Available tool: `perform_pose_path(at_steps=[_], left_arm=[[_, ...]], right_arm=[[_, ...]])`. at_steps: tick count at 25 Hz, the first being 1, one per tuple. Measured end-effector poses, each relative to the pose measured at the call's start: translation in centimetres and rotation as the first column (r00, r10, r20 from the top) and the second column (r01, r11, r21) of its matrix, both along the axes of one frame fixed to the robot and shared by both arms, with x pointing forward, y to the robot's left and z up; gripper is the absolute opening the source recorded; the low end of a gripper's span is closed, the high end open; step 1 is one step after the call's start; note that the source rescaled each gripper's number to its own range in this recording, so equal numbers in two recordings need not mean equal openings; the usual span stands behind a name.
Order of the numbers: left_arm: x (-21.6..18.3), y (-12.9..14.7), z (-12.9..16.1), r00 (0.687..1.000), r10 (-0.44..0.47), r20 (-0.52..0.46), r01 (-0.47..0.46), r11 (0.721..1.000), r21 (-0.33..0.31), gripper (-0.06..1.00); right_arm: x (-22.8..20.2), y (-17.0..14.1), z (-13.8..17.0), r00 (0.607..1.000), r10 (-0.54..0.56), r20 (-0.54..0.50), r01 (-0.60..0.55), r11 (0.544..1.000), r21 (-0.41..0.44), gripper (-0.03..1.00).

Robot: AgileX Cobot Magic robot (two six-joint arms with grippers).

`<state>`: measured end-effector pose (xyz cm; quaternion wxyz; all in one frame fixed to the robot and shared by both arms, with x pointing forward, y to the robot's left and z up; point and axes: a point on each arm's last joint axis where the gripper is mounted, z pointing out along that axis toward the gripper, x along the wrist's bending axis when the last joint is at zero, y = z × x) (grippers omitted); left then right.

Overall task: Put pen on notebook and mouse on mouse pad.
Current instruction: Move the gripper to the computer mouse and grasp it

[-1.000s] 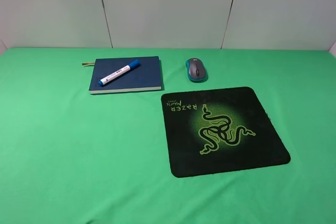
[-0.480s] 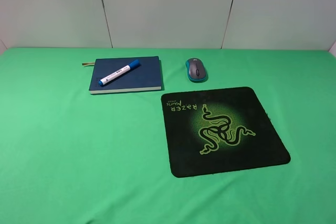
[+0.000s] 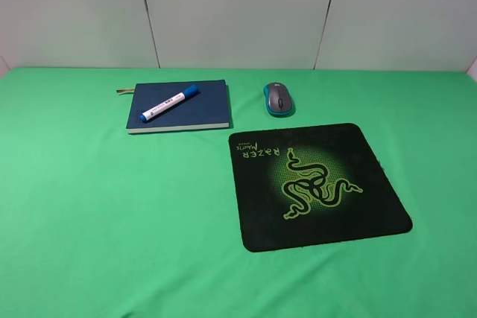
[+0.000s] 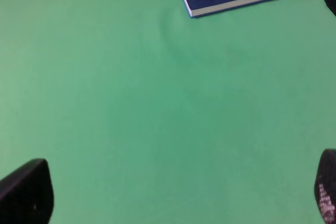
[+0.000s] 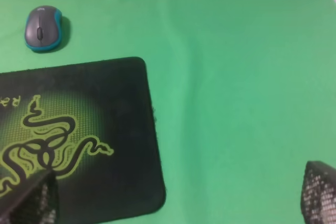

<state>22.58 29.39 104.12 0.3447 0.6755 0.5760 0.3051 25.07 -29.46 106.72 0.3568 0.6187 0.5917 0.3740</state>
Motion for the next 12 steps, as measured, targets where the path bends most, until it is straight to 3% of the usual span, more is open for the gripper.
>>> perform_pose_path(at_steps=[7,12], left_arm=[[0.0,0.0,0.0,1.000,0.000,0.000,0.000,1.000,0.000,1.00],[0.0,0.0,0.0,1.000,0.000,0.003,0.000,1.000,0.000,1.00]], right_arm=[[6.2,-0.4,4.2,1.000,-0.011,-0.020,0.011,1.000,0.008,1.00],[11.9,-0.8,5.8,0.996,0.018,-0.093,-0.022,0.999,-0.042,1.00]])
